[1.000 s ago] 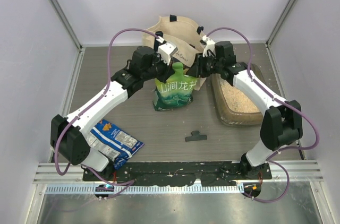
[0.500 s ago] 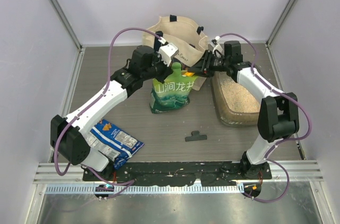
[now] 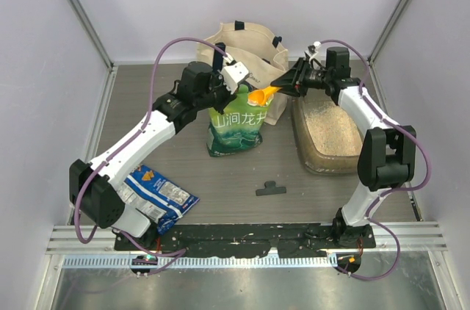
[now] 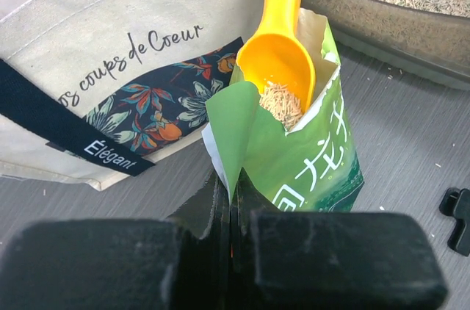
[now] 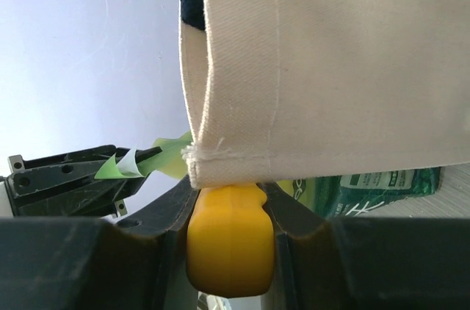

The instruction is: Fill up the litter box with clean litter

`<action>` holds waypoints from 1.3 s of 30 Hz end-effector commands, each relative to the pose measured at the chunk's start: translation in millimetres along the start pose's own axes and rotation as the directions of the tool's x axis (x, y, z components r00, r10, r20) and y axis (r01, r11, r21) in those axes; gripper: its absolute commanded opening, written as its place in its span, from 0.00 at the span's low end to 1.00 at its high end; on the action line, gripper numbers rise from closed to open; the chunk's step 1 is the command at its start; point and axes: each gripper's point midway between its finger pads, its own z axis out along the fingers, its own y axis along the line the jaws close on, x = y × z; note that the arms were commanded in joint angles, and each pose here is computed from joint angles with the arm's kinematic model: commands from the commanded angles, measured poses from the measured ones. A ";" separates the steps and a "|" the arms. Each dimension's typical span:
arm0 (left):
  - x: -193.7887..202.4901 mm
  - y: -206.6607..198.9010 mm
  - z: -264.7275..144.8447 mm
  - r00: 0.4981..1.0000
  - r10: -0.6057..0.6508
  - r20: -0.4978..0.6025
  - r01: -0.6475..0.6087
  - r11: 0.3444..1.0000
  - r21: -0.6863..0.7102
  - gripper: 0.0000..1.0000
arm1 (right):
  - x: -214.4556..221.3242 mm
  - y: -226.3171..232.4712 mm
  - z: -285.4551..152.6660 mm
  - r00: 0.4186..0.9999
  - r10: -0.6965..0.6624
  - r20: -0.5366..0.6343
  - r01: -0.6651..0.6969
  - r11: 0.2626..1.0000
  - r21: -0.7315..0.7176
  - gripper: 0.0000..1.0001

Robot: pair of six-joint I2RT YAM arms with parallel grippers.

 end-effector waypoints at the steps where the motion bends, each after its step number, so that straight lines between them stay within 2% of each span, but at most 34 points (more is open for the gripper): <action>1: -122.5 25.8 -43.5 0.925 0.161 0.344 -0.128 0.985 -0.117 0.00 | -25.6 25.0 -15.4 0.997 -0.050 0.058 0.053 0.997 -0.062 0.01; 9: -130.4 31.5 -41.3 0.915 0.202 0.348 -0.162 0.977 -0.141 0.00 | -22.5 36.7 -37.9 0.998 -0.022 0.061 0.028 0.994 -0.105 0.01; 14: -138.1 34.4 -41.2 0.907 0.227 0.354 -0.183 0.971 -0.151 0.00 | -36.9 27.1 -50.4 0.994 0.017 0.105 -0.003 0.991 -0.134 0.01; 18: -152.8 35.0 -43.3 0.910 0.172 0.378 -0.132 0.983 -0.128 0.00 | -23.8 3.2 -53.0 0.990 0.104 0.094 -0.092 0.987 -0.128 0.01; 22: -151.8 31.6 -41.2 0.906 0.171 0.387 -0.138 0.984 -0.113 0.00 | -28.7 13.7 -64.4 0.993 0.060 0.104 -0.045 0.989 -0.143 0.01; 27: -142.6 25.5 -42.3 0.907 0.169 0.386 -0.143 0.985 -0.097 0.00 | -29.9 -1.2 -68.5 0.988 0.104 0.114 -0.087 0.985 -0.148 0.01; 32: -140.2 28.2 -44.6 0.907 0.190 0.377 -0.156 0.981 -0.118 0.00 | -45.4 11.8 -83.8 0.988 0.051 0.147 -0.027 0.987 -0.156 0.01; 39: -140.4 30.1 -45.4 0.906 0.201 0.371 -0.164 0.978 -0.129 0.00 | -42.2 3.4 -88.3 0.985 0.093 0.145 -0.068 0.984 -0.165 0.01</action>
